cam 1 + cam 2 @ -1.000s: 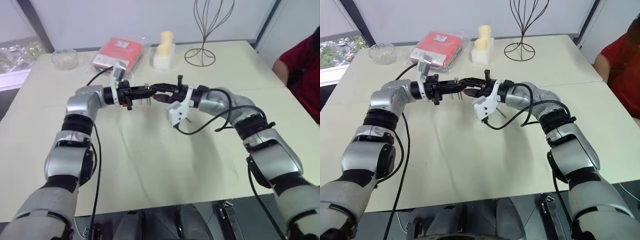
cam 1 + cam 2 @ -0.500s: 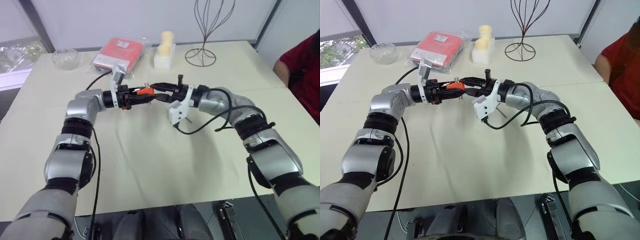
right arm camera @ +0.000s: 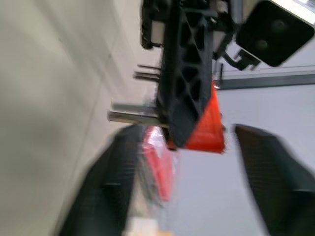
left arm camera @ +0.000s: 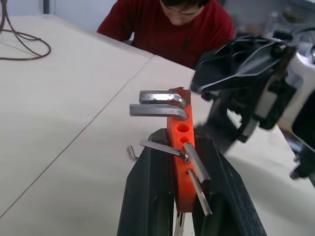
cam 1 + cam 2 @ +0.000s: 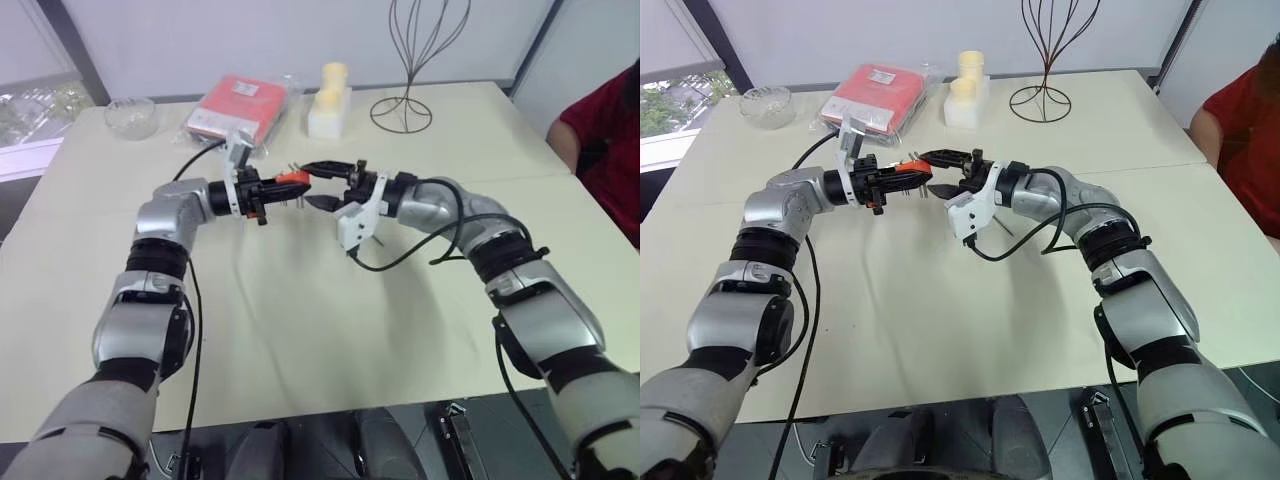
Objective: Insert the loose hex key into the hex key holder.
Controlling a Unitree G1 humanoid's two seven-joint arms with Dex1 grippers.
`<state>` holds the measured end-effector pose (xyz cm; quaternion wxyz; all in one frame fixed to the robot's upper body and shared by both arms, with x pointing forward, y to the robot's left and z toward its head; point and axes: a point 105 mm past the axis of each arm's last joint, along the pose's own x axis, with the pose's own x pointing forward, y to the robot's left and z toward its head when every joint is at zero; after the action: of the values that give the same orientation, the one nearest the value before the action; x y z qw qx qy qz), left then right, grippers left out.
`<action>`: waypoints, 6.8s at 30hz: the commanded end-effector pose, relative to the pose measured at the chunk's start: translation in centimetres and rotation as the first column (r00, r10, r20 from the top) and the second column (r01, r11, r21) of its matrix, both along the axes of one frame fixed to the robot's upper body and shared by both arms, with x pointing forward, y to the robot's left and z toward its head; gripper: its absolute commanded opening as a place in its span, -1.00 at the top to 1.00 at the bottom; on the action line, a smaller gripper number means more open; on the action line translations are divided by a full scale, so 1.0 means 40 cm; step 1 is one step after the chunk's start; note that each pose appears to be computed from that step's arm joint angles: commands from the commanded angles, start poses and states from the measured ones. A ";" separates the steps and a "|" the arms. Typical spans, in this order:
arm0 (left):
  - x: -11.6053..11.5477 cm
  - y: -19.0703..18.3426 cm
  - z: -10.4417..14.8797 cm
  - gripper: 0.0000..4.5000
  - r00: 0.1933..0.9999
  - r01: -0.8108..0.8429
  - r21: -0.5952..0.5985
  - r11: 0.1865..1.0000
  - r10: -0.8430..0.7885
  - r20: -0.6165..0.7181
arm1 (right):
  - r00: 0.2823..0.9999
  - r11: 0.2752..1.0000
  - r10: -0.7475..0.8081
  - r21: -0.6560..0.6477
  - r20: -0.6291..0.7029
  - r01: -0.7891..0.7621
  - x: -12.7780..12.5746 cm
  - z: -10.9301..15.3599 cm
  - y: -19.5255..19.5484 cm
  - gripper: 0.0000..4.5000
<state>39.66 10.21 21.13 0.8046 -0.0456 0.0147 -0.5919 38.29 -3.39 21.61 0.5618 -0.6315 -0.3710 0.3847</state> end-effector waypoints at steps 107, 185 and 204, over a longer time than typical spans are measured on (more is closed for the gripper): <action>-0.069 -0.082 0.041 1.00 0.978 0.134 0.003 0.991 -0.133 0.160 | 0.197 0.278 0.857 0.750 -0.476 0.600 -0.085 0.164 -0.047 0.97; -0.078 -0.086 0.037 1.00 0.972 0.138 0.028 0.990 -0.140 0.187 | 0.188 0.273 0.853 0.722 -0.487 0.635 -0.068 0.115 -0.051 0.97; -0.071 -0.094 0.018 1.00 0.974 0.133 0.046 0.990 -0.139 0.179 | 0.183 0.276 0.858 0.731 -0.481 0.624 -0.075 0.124 -0.043 0.97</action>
<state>36.98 6.84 19.88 0.7671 0.0116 -0.0142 -0.6413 36.11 -5.27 24.77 0.8491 0.3066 -0.0972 0.4191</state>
